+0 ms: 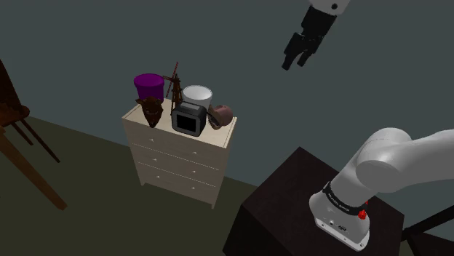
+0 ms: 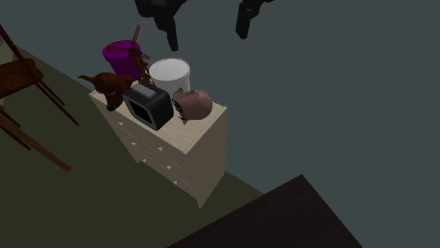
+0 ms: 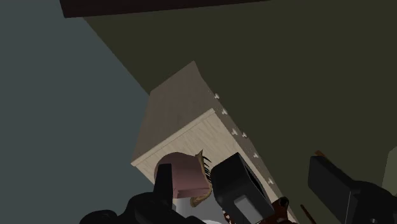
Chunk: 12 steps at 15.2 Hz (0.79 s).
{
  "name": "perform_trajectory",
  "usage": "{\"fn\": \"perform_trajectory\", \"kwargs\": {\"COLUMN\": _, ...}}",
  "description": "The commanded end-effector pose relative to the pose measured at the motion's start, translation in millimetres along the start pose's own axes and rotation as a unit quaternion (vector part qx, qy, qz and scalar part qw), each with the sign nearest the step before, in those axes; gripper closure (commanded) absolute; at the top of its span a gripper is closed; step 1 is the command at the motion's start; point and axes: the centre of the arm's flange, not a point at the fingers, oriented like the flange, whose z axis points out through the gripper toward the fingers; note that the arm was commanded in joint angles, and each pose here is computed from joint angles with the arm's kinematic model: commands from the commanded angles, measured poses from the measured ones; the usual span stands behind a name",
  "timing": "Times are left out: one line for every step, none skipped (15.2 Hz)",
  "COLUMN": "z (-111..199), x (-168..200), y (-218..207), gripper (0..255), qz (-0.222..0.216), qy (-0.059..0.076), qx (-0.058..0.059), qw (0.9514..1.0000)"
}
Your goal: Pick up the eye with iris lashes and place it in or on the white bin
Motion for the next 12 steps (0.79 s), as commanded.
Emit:
{"fn": "perform_trajectory", "kwargs": {"z": 0, "x": 0, "y": 0, "gripper": 0, "qz": 0.0, "qy": 0.0, "qx": 0.0, "qw": 1.0}}
{"fn": "perform_trajectory", "kwargs": {"z": 12, "x": 4, "y": 0, "gripper": 0, "qz": 0.001, "qy": 0.002, "qx": 0.0, "qw": 1.0}}
{"fn": "perform_trajectory", "kwargs": {"z": 24, "x": 9, "y": 0, "gripper": 0, "qz": 0.002, "qy": 0.004, "qx": 0.0, "qw": 1.0}}
{"fn": "perform_trajectory", "kwargs": {"z": 37, "x": 13, "y": -1, "gripper": 0, "qz": 0.003, "qy": 0.006, "qx": 0.0, "qw": 1.0}}
{"fn": "perform_trajectory", "kwargs": {"z": 49, "x": 18, "y": -1, "gripper": 0, "qz": 0.004, "qy": 0.008, "qx": 0.001, "qw": 1.0}}
{"fn": "perform_trajectory", "kwargs": {"z": 61, "x": 22, "y": -1, "gripper": 0, "qz": 0.005, "qy": 0.01, "qx": 0.001, "qw": 0.9999}}
{"fn": "perform_trajectory", "kwargs": {"z": 73, "x": 27, "y": -1, "gripper": 0, "qz": 0.006, "qy": 0.012, "qx": 0.001, "qw": 0.9999}}
{"fn": "perform_trajectory", "kwargs": {"z": 85, "x": 31, "y": -2, "gripper": 0, "qz": 0.007, "qy": 0.014, "qx": 0.001, "qw": 0.9999}}
{"fn": "perform_trajectory", "kwargs": {"z": 97, "x": 36, "y": -2, "gripper": 0, "qz": 0.008, "qy": 0.016, "qx": 0.001, "qw": 0.9998}}
{"fn": "perform_trajectory", "kwargs": {"z": 109, "x": 41, "y": -2, "gripper": 0, "qz": 0.009, "qy": 0.018, "qx": 0.001, "qw": 0.9998}}
{"fn": "perform_trajectory", "kwargs": {"z": 122, "x": 46, "y": -2, "gripper": 0, "qz": 0.01, "qy": 0.02, "qx": 0.001, "qw": 0.9998}}
{"fn": "perform_trajectory", "kwargs": {"z": 134, "x": 50, "y": -2, "gripper": 0, "qz": 0.011, "qy": 0.022, "qx": 0.001, "qw": 0.9997}}
